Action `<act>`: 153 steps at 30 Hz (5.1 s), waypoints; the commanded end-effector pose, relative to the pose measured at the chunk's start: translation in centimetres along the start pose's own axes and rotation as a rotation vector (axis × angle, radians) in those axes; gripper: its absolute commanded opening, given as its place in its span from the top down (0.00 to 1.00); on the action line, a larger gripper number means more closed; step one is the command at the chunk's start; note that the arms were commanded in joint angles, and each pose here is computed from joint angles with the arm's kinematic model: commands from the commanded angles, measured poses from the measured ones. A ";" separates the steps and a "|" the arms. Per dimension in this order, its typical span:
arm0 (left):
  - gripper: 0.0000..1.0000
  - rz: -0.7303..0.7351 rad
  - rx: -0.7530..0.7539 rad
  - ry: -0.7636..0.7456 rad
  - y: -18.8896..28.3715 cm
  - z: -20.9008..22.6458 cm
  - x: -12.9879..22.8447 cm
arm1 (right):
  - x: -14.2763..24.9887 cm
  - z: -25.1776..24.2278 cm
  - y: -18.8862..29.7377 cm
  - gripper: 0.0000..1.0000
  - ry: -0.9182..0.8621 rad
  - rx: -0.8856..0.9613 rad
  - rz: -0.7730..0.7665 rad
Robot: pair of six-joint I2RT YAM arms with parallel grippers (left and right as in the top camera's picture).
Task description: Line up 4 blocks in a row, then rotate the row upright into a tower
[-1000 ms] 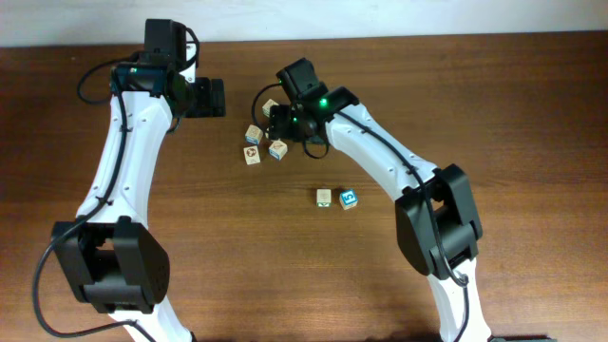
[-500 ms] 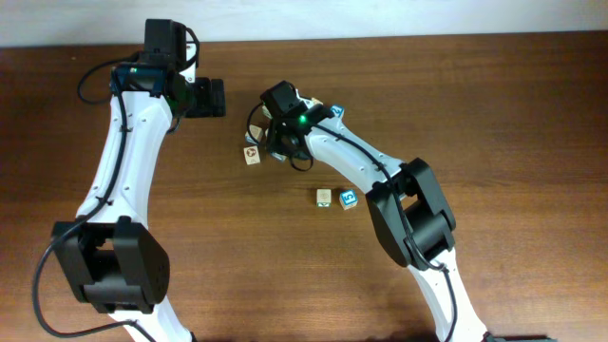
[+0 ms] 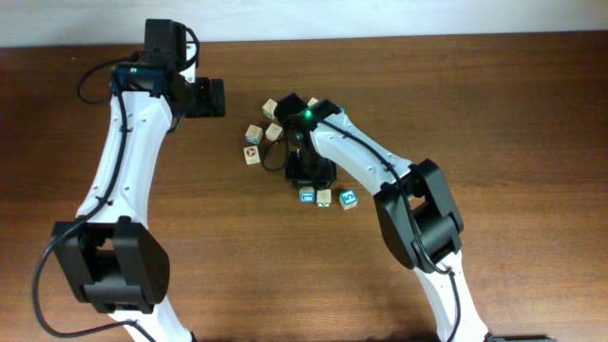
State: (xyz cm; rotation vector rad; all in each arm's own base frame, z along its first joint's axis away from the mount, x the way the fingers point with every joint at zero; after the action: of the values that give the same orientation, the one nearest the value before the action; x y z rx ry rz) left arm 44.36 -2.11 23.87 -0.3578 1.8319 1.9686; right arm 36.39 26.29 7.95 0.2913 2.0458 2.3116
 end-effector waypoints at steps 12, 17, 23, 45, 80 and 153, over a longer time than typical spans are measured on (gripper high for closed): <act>0.01 -0.006 -0.011 0.018 -0.1 0.2 -0.4 | -12.1 -2.9 10.0 0.43 -0.073 -0.087 -0.543; 0.01 -0.006 -0.010 0.016 -0.1 0.1 -0.4 | -15.2 -3.7 6.8 0.38 -0.125 -0.008 -0.649; 0.01 -0.006 -0.010 0.016 -0.1 0.1 -0.4 | -16.1 -4.0 2.9 0.40 -0.197 -0.001 -0.613; 0.01 -0.006 -0.010 0.016 -0.1 0.1 -0.4 | -3.3 -5.0 22.3 0.77 0.152 -0.121 -0.380; 0.01 -0.006 -0.010 0.016 -0.1 0.1 -0.4 | 0.6 -10.1 1.9 0.68 -0.124 -0.079 -0.055; 0.01 -0.006 -0.010 0.016 -0.1 0.1 -0.4 | 0.2 -0.5 -0.6 0.71 -0.002 -0.300 -0.306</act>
State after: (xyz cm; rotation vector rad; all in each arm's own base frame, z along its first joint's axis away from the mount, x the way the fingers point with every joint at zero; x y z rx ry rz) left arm 44.40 -2.16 23.98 -0.3632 1.8318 1.9670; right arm 36.80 24.60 7.48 -0.0505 1.5918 2.2976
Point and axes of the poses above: each gripper's point midway between its finger pads, its own y axis back along the fingers, its own z axis along the line the jaws close on, x = y × z, the point moved 7 cm from there along y, back along the fingers, and after that the axes turned 9 degrees about -y, right-handed, at the moved point
